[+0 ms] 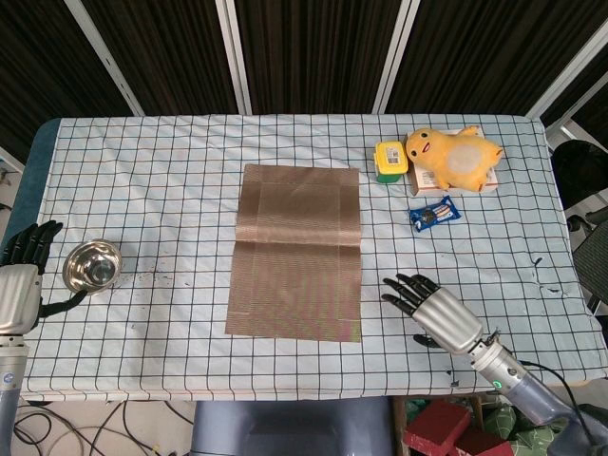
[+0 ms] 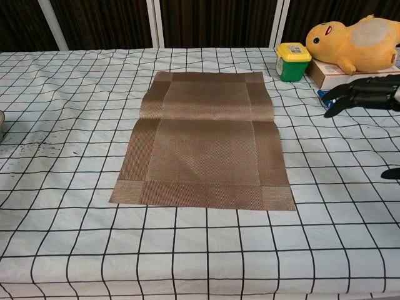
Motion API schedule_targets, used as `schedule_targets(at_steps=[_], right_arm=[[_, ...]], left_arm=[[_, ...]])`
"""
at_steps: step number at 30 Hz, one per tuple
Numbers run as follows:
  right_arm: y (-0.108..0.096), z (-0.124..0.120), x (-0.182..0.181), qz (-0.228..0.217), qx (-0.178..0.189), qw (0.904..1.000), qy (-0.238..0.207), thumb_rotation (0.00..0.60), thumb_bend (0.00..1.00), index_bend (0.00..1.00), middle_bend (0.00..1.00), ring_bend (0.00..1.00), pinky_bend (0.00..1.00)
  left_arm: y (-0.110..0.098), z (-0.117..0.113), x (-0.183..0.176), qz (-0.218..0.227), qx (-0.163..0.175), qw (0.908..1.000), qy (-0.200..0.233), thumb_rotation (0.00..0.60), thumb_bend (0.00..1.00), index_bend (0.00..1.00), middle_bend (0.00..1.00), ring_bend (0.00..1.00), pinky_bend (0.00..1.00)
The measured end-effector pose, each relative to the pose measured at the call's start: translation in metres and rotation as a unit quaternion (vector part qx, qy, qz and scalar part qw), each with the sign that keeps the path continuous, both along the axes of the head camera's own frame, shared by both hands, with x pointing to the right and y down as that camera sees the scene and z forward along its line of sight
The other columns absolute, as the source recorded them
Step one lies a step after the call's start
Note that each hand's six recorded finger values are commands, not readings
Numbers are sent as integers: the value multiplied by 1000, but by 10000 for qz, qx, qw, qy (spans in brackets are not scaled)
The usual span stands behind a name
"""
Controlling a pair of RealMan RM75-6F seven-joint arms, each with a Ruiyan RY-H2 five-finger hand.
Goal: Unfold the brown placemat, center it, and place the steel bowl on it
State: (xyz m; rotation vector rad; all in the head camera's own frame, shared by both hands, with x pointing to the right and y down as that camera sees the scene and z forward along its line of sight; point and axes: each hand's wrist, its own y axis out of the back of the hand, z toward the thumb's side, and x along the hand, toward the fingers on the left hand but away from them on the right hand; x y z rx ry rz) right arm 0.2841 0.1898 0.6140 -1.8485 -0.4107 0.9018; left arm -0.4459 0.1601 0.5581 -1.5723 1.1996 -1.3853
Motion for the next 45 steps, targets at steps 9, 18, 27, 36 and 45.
schedule_targets(at_steps=[9,18,27,36,45], right_arm=[[15,25,-28,-83,-261,9995,-167,600,0,210,96,103,210],[25,46,-57,85,-409,9985,-340,600,0,210,95,103,210],[29,63,-67,277,-533,9977,-328,600,0,210,93,103,210],[30,77,-69,333,-673,9971,-128,600,0,210,76,97,209],[31,80,-82,291,-715,9970,-77,600,0,210,73,96,209]], left_arm=[[-1,1,0,-42,44,10000,23,600,39,75,62,25,76],[-2,0,-1,-87,95,9999,30,600,38,75,62,25,76],[-3,2,-4,-137,47,9999,19,600,38,75,62,25,76],[-3,5,-6,-190,8,9998,8,600,39,75,61,25,76],[-4,7,-8,-220,1,9998,21,600,38,75,59,25,76]])
